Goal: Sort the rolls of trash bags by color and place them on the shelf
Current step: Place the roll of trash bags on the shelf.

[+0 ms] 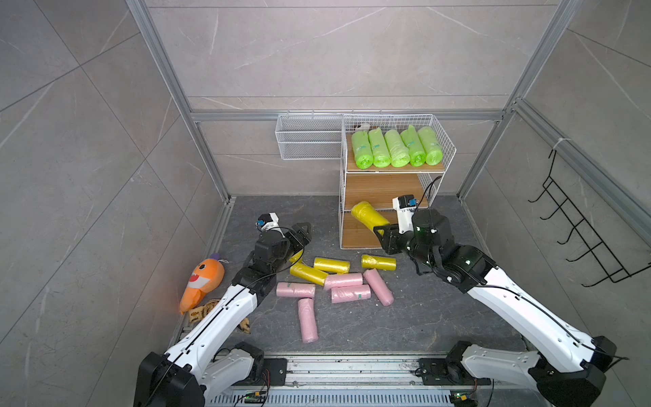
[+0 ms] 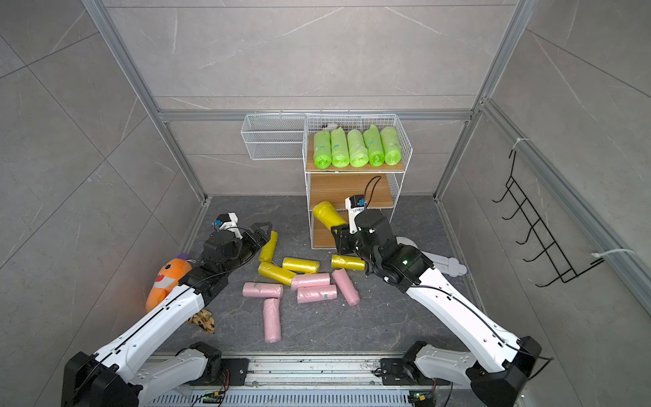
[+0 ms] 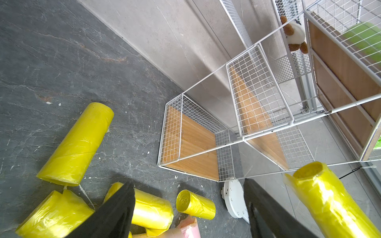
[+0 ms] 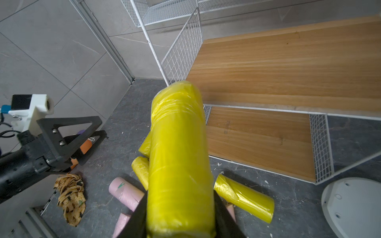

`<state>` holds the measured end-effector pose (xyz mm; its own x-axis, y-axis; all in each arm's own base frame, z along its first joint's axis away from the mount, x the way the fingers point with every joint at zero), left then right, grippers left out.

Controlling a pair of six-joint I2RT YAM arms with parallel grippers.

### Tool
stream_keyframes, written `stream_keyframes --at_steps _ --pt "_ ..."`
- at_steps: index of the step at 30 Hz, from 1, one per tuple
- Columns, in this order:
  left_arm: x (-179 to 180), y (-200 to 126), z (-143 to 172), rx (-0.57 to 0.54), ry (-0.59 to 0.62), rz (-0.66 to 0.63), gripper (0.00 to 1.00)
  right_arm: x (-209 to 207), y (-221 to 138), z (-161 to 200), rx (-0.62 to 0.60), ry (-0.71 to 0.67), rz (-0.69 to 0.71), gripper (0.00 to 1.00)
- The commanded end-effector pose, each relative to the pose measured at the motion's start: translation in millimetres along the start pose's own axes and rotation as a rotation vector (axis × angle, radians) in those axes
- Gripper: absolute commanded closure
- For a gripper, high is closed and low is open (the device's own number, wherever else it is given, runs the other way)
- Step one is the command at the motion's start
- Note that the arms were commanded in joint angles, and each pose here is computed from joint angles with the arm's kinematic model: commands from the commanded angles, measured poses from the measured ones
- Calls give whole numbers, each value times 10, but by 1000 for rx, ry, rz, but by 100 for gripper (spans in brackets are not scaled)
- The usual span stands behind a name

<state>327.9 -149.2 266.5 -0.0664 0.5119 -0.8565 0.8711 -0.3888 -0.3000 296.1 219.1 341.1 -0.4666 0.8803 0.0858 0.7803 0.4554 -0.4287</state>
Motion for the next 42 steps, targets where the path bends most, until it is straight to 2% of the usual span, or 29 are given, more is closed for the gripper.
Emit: stream_keyframes --at_steps 1,8,26,42 --pt "-194 -15 -60 2 31 53 15 -61 60 -359 -141 9 58 75" --pt "-191 0 -37 14 36 56 15 -111 305 -456 -210 15 119 75" --pt "-147 48 49 59 50 52 14 -180 973 -472 -257 37 233 73" --pt "-128 3 87 77 57 54 14 -178 1449 -490 -263 81 287 63"
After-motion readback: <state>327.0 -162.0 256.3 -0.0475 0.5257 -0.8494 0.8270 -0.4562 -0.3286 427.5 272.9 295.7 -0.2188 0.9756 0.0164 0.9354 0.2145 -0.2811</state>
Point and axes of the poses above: each gripper's point midway between its finger pads, its own y axis out along the fingers, its own x axis along the line the jaws close on, z = x × y, the point moved 2 cm from there along -y, back along the fingers, and after that the axes turned 12 degrees about -y, right-handed, at the moved point
